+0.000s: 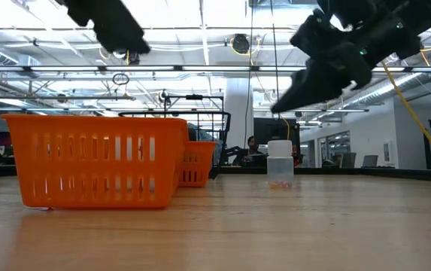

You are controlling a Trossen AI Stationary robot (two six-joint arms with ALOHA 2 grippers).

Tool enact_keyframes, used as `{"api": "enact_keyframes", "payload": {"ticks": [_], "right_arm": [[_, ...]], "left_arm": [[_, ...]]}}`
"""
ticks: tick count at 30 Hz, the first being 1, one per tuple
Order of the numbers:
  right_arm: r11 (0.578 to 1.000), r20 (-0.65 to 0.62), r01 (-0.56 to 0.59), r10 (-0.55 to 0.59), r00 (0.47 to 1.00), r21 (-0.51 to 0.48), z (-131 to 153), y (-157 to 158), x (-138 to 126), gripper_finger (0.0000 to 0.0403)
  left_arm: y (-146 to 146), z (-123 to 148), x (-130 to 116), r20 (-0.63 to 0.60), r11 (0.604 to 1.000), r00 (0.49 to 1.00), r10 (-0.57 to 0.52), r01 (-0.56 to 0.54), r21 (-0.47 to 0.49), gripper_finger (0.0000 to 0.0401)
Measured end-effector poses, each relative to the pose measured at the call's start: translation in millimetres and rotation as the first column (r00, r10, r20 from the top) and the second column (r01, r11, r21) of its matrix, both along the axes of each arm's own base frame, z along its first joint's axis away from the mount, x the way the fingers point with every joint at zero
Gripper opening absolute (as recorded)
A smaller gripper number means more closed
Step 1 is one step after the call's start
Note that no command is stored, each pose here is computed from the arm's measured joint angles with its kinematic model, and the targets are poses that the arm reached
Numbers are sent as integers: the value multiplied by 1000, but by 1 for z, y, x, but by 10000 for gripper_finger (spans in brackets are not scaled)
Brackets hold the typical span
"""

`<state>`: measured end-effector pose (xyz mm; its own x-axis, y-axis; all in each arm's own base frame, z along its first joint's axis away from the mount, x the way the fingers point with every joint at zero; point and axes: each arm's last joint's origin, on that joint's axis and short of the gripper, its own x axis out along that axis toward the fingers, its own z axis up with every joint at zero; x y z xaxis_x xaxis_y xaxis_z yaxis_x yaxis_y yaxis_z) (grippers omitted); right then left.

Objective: Pick & Place Medicine items
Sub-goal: Put the white medicine bottle into the bottom orange bin

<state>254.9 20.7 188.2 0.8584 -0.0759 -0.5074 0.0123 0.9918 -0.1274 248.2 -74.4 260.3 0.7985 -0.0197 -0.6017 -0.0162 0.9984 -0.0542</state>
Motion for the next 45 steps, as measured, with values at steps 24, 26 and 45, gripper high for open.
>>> {"api": "enact_keyframes", "payload": {"ticks": [24, 26, 45], "right_arm": [[958, -19, 161, -161, 987, 238, -63, 2, -50, 155], [962, -15, 142, -142, 990, 232, -70, 5, -50, 155], [975, -47, 102, -94, 994, 197, -113, 26, 3, 259]], "left_arm": [[65, -36, -69, 347, 911, 858, 379, -411, 21, 216], [68, -36, -69, 345, 904, 851, 396, -427, 15, 216], [76, -29, -66, 404, 873, 786, 468, -481, -76, 216]]}}
